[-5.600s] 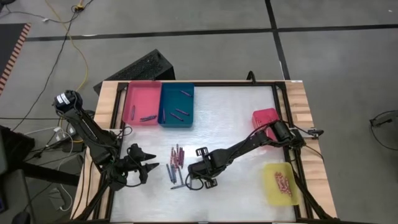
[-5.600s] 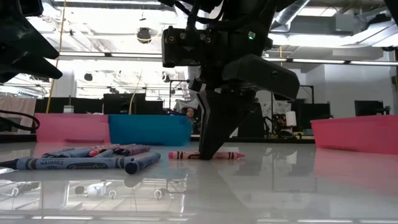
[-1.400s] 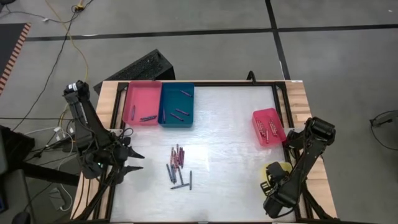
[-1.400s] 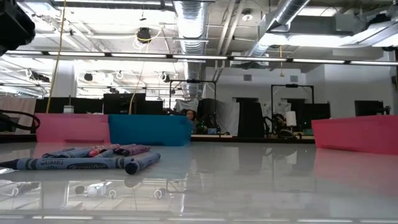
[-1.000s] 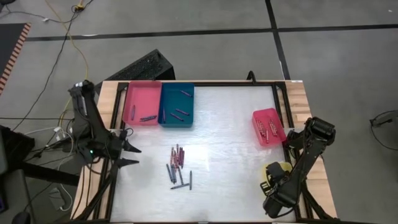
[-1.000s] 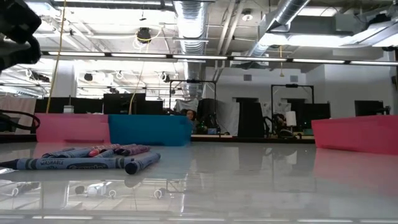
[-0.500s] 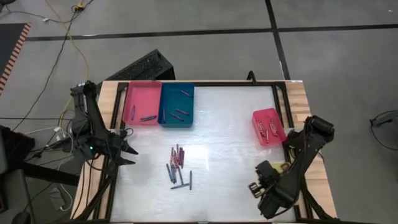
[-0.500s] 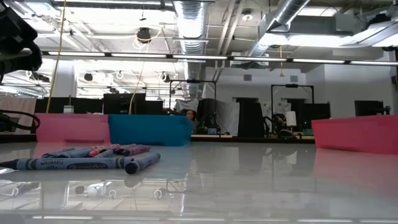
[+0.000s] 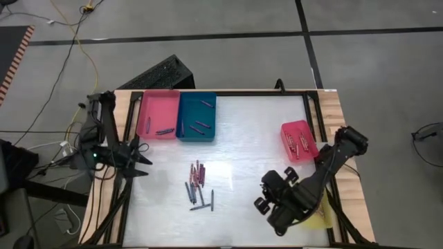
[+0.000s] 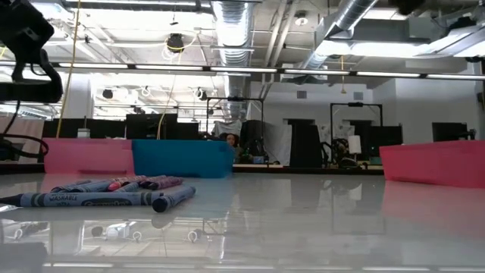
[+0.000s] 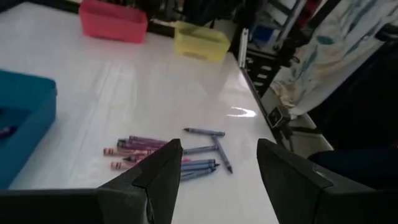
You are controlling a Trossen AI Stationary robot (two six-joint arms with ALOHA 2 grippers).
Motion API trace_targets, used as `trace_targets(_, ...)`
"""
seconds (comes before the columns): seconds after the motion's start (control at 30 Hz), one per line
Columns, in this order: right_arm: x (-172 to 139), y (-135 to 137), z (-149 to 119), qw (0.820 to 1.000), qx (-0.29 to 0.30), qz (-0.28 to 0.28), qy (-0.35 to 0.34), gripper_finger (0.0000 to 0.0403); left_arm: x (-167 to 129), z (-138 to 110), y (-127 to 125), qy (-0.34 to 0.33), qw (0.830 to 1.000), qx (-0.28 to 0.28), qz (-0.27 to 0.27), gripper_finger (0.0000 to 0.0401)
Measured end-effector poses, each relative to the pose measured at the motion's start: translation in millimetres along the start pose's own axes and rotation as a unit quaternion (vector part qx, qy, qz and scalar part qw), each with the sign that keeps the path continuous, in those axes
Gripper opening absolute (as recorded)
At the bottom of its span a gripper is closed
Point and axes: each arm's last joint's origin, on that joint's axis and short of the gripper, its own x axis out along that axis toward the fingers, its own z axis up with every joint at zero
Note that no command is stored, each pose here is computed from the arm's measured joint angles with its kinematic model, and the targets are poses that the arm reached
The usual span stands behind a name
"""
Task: Sort crayons
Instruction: Put the blue crayon into the large red bin
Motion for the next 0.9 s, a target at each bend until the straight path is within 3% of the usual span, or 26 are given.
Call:
trace_targets(0.13,10,3,8,1.0,0.019,0.004,-0.02,0.0086,-4,2,2,-0.013,1.0,0.01,-0.013,0.0199)
trace_targets(0.5,19,23,29,0.992,-0.056,0.066,-0.09,0.0086,1,-30,9,-0.049,0.995,0.02,-0.084,0.0199)
trace_targets(0.9,38,46,48,0.983,-0.064,0.108,-0.132,0.0086,1,-37,-3,-0.117,0.96,0.103,-0.235,0.0199)
